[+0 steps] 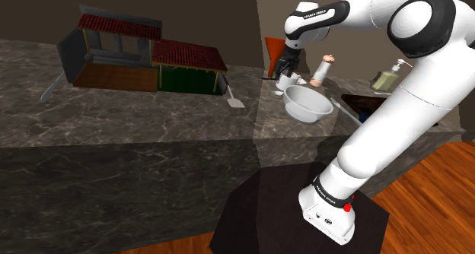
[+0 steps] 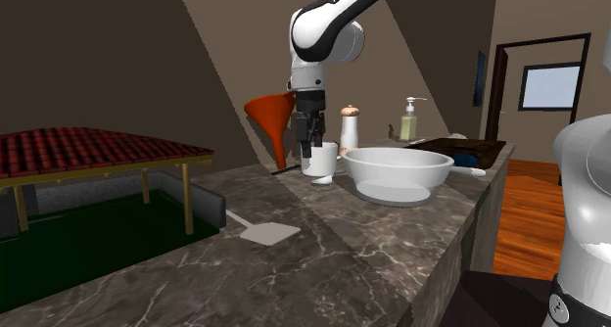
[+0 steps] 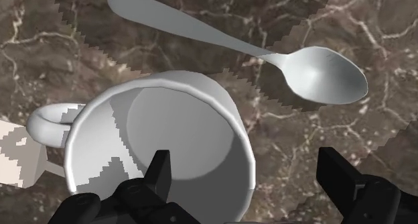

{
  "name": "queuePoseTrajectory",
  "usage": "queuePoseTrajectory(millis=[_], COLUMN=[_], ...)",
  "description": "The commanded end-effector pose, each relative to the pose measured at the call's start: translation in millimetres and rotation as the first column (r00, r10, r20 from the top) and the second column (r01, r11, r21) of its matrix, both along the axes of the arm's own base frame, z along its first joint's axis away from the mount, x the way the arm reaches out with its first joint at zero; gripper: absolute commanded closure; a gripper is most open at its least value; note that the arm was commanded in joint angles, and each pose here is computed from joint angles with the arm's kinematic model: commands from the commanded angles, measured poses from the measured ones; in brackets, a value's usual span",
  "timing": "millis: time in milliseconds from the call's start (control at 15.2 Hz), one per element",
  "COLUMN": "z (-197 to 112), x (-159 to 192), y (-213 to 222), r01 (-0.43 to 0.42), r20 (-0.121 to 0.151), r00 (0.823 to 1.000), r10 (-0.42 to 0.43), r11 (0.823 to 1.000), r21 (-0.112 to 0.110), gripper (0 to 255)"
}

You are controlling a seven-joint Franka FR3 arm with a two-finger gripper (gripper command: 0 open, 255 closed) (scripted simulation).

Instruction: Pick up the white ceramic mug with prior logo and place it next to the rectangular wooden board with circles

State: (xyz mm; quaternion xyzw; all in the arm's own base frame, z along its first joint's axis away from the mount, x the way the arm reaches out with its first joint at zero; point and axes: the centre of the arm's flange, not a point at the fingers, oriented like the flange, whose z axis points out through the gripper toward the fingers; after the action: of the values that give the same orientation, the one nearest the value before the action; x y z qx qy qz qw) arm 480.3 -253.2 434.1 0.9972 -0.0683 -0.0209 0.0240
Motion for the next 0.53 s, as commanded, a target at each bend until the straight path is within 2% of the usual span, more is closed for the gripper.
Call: queuePoseTrajectory(millis=[0,132,198,462], z=[-3.5,-3.5,-3.5,-2.3], x=[-0.7,-0.7,-1.3,-1.2], y=[0.4,0.4,0.2,0.3], r01=[0.000,0.000,0.000,0.000], r20=[-0.008,-0.008,-0.008,-0.008], r00=[1.000,1.000,1.000,1.000], r10=[0.000,0.000,0.000,0.000], r11=[1.000,1.000,1.000,1.000], r21=[0.003,0.003,0.003,0.003], gripper=[0,0,255,255])
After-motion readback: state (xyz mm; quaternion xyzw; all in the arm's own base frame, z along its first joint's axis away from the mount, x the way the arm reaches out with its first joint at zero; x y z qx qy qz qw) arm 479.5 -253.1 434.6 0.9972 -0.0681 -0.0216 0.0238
